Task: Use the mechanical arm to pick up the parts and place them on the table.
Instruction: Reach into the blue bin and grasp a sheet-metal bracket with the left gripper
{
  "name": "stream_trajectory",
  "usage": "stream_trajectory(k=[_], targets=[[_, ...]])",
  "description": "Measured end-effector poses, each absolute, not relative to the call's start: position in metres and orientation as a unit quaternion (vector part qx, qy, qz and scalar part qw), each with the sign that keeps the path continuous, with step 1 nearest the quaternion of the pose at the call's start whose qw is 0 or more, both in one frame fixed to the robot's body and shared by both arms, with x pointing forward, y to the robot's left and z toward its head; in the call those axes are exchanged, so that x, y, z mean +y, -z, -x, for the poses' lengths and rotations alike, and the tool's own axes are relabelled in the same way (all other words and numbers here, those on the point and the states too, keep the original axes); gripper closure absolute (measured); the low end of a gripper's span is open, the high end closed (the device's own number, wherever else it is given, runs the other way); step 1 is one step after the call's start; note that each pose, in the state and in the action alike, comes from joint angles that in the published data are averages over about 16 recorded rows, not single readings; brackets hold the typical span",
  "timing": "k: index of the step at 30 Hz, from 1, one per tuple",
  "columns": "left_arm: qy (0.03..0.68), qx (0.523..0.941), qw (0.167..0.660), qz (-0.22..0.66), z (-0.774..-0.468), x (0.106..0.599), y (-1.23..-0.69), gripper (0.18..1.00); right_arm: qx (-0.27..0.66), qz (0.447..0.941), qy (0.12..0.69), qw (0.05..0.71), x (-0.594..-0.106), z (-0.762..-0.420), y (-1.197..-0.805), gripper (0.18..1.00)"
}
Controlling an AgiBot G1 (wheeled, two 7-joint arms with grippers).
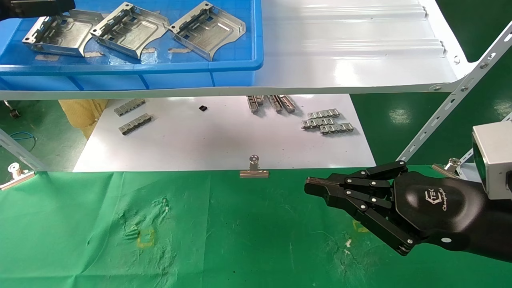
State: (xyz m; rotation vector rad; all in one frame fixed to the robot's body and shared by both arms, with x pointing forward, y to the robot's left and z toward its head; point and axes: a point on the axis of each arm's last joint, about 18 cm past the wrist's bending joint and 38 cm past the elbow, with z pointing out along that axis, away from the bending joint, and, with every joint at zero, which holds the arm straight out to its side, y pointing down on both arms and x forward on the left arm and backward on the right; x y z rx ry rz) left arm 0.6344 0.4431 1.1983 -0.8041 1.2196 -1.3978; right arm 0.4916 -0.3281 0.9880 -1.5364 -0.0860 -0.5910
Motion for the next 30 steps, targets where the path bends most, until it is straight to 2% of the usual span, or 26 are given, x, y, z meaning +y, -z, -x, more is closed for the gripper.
stream_trajectory(k=[10, 15, 21, 30], targets=[[0.569, 0.507, 0.532, 0.368, -0.641, 0.451, -1.192, 0.241, -0.038, 0.684, 0.263, 0.679, -0.328, -0.492, -0.988, 0.988], [0.565, 0.507, 0.529, 0.379, -0.643, 0.453, -1.189, 0.305, -0.038, 0.684, 0.263, 0.679, -0.328, -0.492, -0.988, 0.988], [0.56, 0.508, 0.526, 0.388, -0.645, 0.456, -1.184, 0.413, -0.038, 0.684, 0.263, 0.679, -0.328, -0.492, -0.988, 0.988], [0.555, 0.507, 0.528, 0.395, -0.644, 0.461, -1.181, 0.643, -0.038, 0.684, 0.263, 0.679, -0.328, -0.492, -0.988, 0.988]])
